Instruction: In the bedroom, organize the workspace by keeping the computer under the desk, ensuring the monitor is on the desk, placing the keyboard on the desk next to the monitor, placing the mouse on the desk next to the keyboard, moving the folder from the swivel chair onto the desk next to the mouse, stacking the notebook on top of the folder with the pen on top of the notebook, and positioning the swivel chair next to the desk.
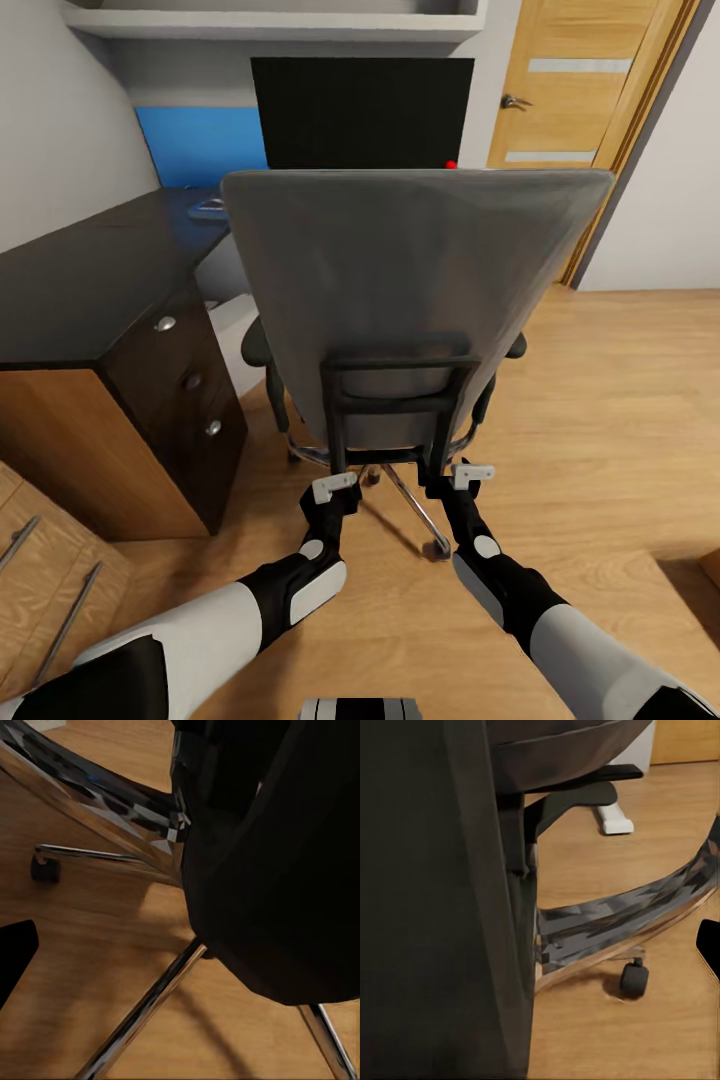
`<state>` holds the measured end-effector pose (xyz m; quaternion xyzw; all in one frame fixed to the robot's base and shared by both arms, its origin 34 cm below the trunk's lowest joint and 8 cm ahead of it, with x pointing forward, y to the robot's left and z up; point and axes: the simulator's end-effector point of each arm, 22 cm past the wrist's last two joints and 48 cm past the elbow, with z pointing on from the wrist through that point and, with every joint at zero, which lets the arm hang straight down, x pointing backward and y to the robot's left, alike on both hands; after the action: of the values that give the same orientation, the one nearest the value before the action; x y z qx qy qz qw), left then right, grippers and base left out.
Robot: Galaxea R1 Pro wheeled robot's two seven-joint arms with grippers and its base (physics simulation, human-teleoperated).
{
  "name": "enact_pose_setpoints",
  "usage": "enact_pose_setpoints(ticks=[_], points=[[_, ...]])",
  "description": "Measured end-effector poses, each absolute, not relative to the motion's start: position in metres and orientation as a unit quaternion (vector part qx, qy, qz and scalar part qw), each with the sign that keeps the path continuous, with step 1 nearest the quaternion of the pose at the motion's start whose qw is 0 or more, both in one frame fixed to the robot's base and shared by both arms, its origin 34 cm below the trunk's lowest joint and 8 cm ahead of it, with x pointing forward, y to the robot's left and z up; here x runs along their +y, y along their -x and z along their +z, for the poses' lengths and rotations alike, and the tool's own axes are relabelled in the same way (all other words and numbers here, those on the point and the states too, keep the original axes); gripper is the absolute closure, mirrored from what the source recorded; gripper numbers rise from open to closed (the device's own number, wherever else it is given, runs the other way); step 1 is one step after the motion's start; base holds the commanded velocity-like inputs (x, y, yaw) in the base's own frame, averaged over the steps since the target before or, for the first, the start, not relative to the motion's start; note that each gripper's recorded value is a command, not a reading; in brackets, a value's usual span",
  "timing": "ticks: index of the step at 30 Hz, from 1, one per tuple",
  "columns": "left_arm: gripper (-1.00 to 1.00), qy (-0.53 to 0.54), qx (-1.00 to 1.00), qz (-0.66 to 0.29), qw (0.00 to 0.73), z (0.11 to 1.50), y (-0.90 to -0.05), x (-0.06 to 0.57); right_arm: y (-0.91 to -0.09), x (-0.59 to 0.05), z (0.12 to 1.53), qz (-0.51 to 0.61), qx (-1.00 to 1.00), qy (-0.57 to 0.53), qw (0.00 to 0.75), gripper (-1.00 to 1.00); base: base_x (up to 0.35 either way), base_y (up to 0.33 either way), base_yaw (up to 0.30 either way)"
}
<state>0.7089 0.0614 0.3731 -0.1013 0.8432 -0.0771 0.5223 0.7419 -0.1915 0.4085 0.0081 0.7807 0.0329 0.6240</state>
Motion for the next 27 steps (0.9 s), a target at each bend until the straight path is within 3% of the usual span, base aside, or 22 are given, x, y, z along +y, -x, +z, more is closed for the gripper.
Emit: enact_pose_setpoints(ticks=[10, 27], points=[[-1.0, 0.1, 0.843, -0.076, 0.523, 0.3733, -0.7089, 0.0617, -0.7417, -0.1919, 0.4084, 0.033, 0.781, -0.009, 0.624, -1.0, 0.296, -0.053, 0.0], [-1.0, 0.104, 0.844, -0.073, 0.521, 0.3716, -0.7089, 0.065, -0.7419, -0.1942, 0.4082, 0.033, 0.781, -0.015, 0.624, -1.0, 0.329, 0.097, 0.017]])
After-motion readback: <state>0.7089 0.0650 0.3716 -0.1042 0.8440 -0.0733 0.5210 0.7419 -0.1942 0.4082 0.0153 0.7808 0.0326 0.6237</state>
